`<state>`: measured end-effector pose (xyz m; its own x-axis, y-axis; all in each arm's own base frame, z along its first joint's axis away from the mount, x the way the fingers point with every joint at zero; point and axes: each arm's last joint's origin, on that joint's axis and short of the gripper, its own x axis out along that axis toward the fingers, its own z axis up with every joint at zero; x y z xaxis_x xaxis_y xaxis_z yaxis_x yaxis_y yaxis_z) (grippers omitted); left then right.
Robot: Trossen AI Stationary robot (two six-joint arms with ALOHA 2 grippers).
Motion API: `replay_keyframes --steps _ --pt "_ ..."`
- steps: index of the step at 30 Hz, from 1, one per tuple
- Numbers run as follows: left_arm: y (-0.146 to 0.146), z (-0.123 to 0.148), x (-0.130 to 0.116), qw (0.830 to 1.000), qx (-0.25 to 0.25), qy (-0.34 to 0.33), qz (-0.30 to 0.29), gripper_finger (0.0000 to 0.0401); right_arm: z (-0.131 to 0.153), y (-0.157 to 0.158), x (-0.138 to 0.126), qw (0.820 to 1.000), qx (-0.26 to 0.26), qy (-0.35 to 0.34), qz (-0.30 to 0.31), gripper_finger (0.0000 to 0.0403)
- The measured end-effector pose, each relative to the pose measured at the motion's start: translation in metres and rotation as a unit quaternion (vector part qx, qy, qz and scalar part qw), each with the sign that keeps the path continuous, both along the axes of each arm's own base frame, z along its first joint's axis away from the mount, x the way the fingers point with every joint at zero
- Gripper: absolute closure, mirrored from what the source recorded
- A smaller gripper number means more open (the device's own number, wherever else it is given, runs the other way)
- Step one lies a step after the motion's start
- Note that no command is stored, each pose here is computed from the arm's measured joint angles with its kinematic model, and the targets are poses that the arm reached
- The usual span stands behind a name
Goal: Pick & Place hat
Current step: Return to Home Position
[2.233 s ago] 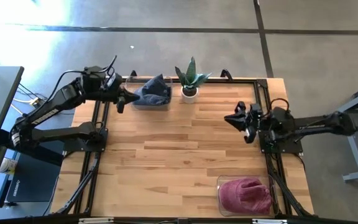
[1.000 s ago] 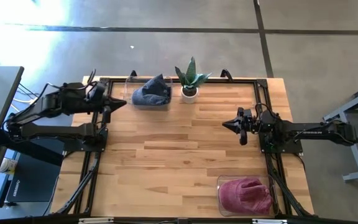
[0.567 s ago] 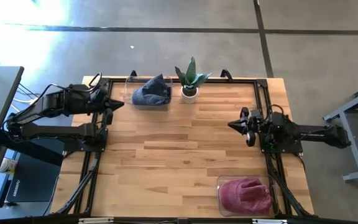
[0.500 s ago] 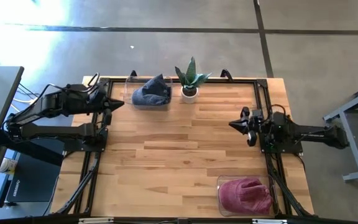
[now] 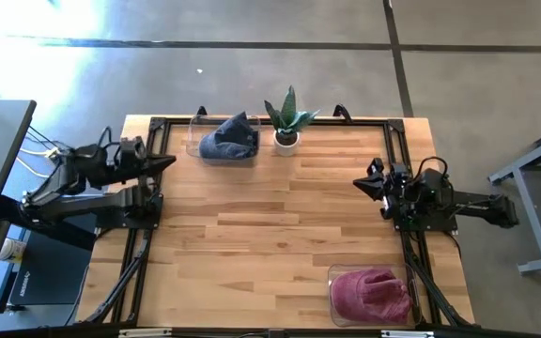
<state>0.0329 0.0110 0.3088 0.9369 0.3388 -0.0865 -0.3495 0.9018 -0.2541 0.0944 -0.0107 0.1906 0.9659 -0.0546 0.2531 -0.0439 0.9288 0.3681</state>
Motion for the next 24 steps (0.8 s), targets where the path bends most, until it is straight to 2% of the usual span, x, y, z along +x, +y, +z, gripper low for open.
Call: replay_keyframes --steps 3,5,8,10,13,17,19,24 --pt "-0.001 -0.017 -0.005 0.999 0.026 -0.046 -0.001 0.0401 0.000 0.000 0.000 1.000 0.000 0.000 0.000 0.0393" --pt "0.000 -0.028 0.000 0.998 0.033 -0.049 -0.009 0.0401 0.000 0.000 0.000 1.000 0.000 0.000 0.000 0.0391" --pt "0.001 -0.042 0.014 0.998 0.035 -0.023 -0.043 0.0401 0.000 0.000 0.000 1.000 0.000 0.000 0.000 0.0391" --pt "0.002 -0.050 0.024 0.998 0.028 -0.015 -0.051 0.0401 0.000 0.000 0.000 1.000 0.000 0.001 0.000 0.0391" --pt "0.005 -0.070 0.033 0.998 0.014 0.042 -0.047 0.0400 0.000 0.000 0.000 1.000 0.001 0.003 -0.001 0.0390" --pt "0.005 -0.089 0.038 0.994 -0.002 0.096 -0.054 0.0400 -0.001 0.000 0.001 1.000 0.001 0.006 -0.002 0.0391" --pt "0.005 -0.100 0.037 0.989 -0.028 0.137 -0.055 0.0400 -0.001 0.000 0.001 1.000 0.002 0.007 -0.002 0.0390" --pt "0.003 -0.105 0.033 0.984 -0.068 0.155 -0.051 0.0400 -0.002 0.000 0.001 1.000 0.002 0.010 -0.002 0.0390"
